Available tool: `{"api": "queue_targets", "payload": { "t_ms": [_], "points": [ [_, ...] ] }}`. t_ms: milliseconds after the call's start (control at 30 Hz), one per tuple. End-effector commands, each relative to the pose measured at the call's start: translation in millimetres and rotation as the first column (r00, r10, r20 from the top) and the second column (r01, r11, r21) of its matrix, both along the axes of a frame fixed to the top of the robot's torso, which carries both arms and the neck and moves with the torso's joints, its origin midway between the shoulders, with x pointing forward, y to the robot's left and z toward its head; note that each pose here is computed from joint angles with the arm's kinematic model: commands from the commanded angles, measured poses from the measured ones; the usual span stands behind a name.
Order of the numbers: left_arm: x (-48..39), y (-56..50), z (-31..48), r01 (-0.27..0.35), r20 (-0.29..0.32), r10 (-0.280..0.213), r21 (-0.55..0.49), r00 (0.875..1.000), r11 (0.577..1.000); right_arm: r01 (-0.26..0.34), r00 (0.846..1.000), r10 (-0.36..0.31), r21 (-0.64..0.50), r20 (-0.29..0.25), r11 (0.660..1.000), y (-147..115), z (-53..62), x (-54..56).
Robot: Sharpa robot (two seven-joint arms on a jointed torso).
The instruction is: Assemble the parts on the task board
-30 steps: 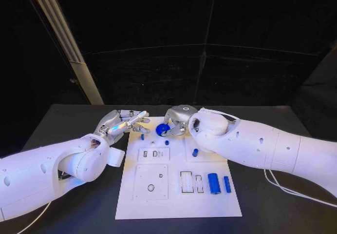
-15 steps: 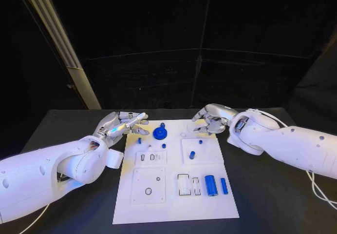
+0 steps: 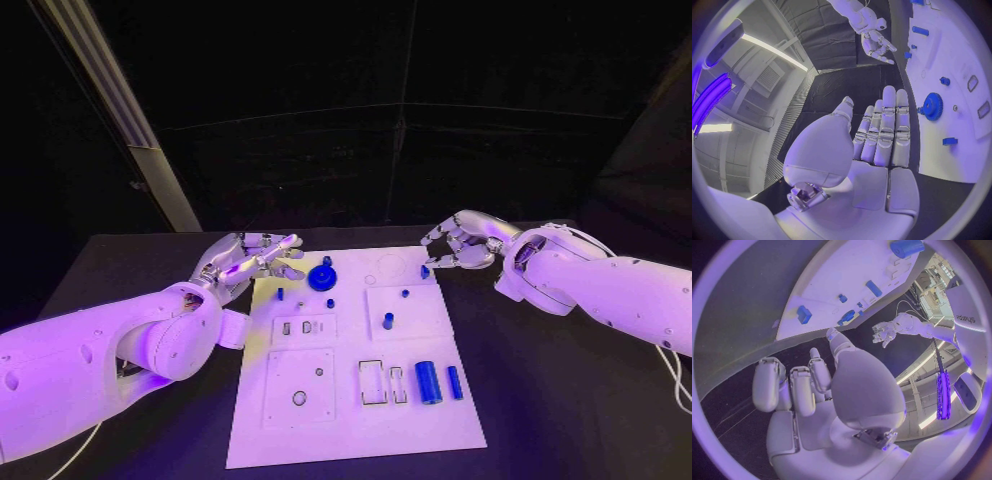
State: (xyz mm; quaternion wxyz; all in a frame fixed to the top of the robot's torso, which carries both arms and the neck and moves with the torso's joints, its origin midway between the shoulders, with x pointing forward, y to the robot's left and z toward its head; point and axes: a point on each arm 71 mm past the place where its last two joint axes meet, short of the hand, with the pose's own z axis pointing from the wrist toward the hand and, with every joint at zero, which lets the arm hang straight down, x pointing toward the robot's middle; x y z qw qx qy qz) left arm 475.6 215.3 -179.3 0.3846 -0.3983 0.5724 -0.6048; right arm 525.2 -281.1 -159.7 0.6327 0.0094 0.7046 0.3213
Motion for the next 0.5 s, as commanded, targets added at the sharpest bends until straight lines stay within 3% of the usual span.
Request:
{"api": "queue_targets", "payload": {
  "t_ms": [33,500],
  "points": [
    [0.0,-1.5,0.5,0.013,0.005,-0.013,-0.011,1.0,1.0,-0.024,1.0,0.024,0.0,0.003,1.0,0,-0.5,2.4],
    [1.0,-2.5,-1.2,0.013,0.003,-0.013,-0.01,1.0,1.0,-0.036,0.998,0.033,-0.06,-0.059,0.998,3,-18.3,8.5]
  ]
}}
